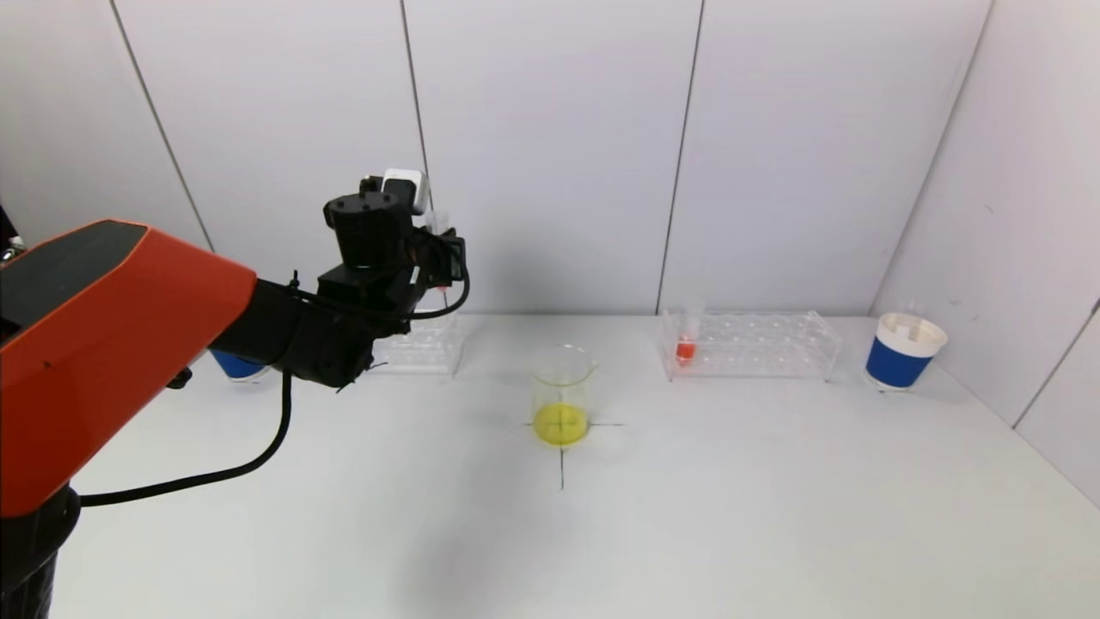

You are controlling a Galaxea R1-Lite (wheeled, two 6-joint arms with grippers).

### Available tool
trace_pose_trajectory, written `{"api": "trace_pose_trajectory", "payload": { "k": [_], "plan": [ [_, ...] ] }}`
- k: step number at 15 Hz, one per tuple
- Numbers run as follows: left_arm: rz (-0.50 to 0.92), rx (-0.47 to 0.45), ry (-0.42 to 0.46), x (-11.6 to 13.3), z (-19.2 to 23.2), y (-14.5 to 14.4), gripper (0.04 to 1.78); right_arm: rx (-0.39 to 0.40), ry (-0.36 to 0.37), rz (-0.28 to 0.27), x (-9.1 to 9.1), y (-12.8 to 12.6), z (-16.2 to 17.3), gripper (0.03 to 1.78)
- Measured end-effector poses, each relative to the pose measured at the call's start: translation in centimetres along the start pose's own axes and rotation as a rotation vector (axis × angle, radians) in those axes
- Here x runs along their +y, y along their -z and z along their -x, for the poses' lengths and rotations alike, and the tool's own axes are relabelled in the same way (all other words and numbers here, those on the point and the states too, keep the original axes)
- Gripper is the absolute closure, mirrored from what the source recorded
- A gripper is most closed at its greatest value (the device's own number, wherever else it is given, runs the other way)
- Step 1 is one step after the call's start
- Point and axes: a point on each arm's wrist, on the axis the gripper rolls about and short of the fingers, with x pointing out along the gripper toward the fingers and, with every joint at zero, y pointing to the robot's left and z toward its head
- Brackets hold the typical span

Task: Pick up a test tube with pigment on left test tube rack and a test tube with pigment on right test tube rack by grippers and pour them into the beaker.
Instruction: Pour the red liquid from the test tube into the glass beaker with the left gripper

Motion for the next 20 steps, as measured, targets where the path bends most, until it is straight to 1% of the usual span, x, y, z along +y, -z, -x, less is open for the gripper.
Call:
{"api": "trace_pose_trajectory", "payload": {
  "k": [4, 7, 9, 11, 20],
  "plan": [
    [-0.033, -0.026, 0.063, -2.1, -0.1, -3.9, 1.38, 0.000, 0.000, 0.000, 0.0, 0.0, 0.0, 0.04],
    [-0.080, -0.038, 0.126, -3.8, 0.1, -5.7, 1.38, 0.001, 0.000, 0.000, 0.0, 0.0, 0.0, 0.04],
    [-0.086, -0.033, 0.185, -4.9, 0.2, -6.0, 1.38, 0.000, 0.000, 0.000, 0.0, 0.0, 0.0, 0.04],
    [-0.105, -0.043, 0.264, -5.5, 0.3, -5.9, 1.38, 0.000, 0.000, 0.000, 0.0, 0.0, 0.0, 0.04],
    [-0.331, -0.128, 0.596, -6.4, 0.2, -4.8, 1.38, 0.000, 0.000, 0.000, 0.0, 0.0, 0.0, 0.04]
  ]
}}
